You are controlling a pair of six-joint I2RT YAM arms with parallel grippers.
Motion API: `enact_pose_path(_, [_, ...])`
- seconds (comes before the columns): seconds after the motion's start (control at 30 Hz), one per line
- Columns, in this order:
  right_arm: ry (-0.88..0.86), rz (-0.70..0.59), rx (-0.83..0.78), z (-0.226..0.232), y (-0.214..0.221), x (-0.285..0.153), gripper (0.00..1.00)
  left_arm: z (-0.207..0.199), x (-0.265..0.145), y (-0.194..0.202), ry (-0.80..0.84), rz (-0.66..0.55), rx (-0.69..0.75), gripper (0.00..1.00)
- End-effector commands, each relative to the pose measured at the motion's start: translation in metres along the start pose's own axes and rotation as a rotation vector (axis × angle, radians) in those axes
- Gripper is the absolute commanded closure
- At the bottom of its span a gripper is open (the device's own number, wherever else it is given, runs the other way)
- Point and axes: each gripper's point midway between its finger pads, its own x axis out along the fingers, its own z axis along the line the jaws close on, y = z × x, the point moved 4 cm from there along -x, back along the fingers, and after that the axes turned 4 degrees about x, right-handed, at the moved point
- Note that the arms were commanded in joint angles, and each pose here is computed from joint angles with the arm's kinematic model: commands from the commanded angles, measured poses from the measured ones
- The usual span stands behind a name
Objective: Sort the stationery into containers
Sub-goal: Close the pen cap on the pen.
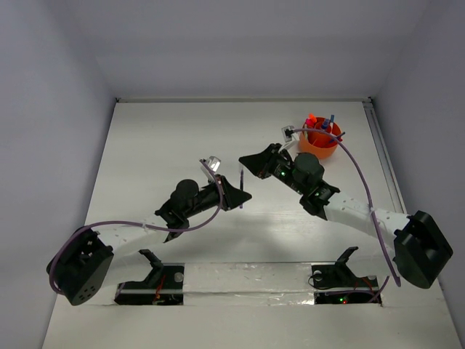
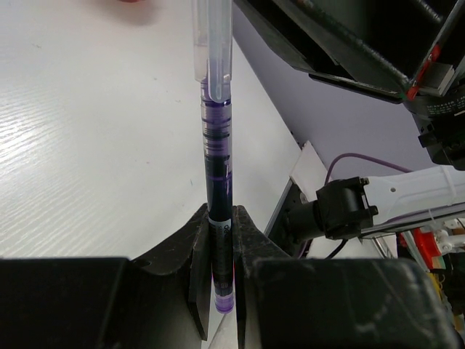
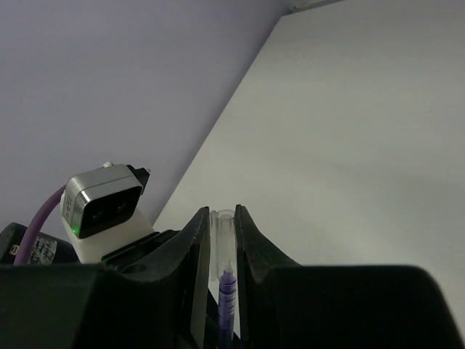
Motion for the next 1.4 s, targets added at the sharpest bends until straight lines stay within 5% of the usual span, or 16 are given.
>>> enact_pose_path(0.0, [-0.051, -0.025, 0.005, 0.010, -0.001, -0.002, 1.00, -0.022, 0.003, -0.031, 0.063, -0.096, 0.049, 1.00])
enact_pose_path(0.53, [-0.057, 0.046, 0.004, 0.008, 0.019, -0.018, 1.00, -0.028, 0.002, -0.047, 0.047, -0.124, 0.090, 1.00])
enact_pose_path(1.37, [-0.056, 0.416, -0.058, -0.010, 0.105, -0.052, 1.00, -0.053, -0.005, -0.101, 0.037, -0.238, 0.188, 1.00])
